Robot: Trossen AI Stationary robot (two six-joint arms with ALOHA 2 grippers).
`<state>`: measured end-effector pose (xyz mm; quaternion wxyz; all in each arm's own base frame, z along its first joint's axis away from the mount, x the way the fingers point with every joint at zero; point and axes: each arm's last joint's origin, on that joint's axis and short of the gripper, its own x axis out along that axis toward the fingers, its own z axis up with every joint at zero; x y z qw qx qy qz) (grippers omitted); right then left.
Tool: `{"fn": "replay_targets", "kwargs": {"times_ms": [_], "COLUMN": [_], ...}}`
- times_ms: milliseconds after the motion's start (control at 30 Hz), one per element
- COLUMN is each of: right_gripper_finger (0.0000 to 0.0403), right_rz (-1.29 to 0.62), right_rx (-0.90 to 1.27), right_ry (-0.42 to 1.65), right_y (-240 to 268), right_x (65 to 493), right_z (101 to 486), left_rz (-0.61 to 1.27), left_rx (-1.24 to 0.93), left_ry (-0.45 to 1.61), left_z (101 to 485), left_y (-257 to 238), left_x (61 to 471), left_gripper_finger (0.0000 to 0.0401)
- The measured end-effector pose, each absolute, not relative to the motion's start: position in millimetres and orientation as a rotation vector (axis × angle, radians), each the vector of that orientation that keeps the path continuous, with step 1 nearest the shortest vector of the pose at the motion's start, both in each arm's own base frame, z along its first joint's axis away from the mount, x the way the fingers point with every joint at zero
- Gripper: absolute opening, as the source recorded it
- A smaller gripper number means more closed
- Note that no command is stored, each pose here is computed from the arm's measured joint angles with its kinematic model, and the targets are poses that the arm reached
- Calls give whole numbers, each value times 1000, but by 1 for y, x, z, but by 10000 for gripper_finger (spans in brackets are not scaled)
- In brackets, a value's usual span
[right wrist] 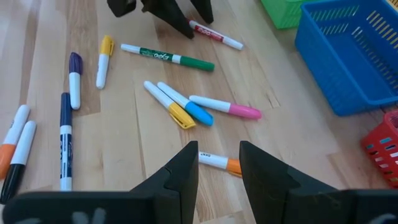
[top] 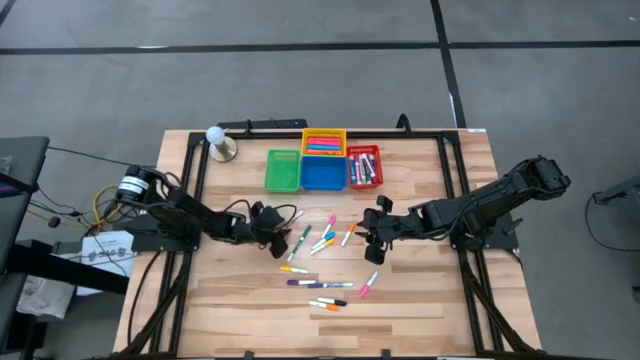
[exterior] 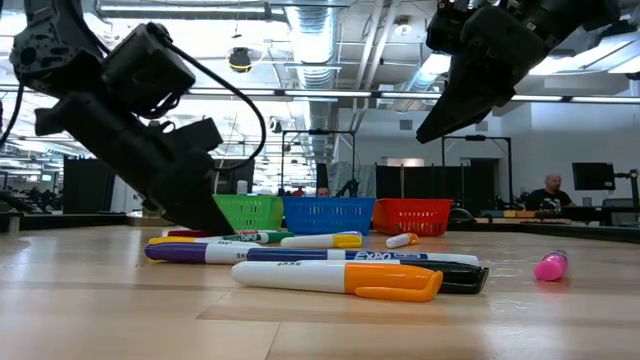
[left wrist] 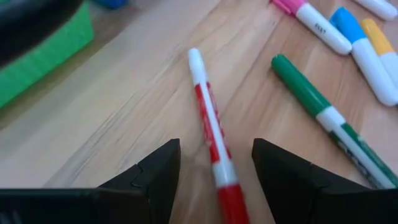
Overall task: Pick & Place Markers
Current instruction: Put the small red marker pen into the blue bin
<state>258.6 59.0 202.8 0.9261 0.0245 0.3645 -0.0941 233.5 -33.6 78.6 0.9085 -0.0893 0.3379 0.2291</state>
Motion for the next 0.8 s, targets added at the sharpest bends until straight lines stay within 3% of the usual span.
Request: {"fn": "replay_targets", "kwargs": {"times_ms": [233,600,800], "right_gripper_finger": [107,107,107], "right_rz": [-193,-193,-191], "right_rx": [50,50,54], "right_ry": [748,751,751], "right_y": [59,59,60], "right_x": [259,258,258], "right_z": [203,203,203], "left_rz": [474,474,493], "left_rx": [-179,-171,-149], "left_ry": [709,681,652], "left_z": [75,79,81], "left_y": [-30,-29,-29], "left_x": [235,235,237], "left_gripper_finger": [185,33,49]}}
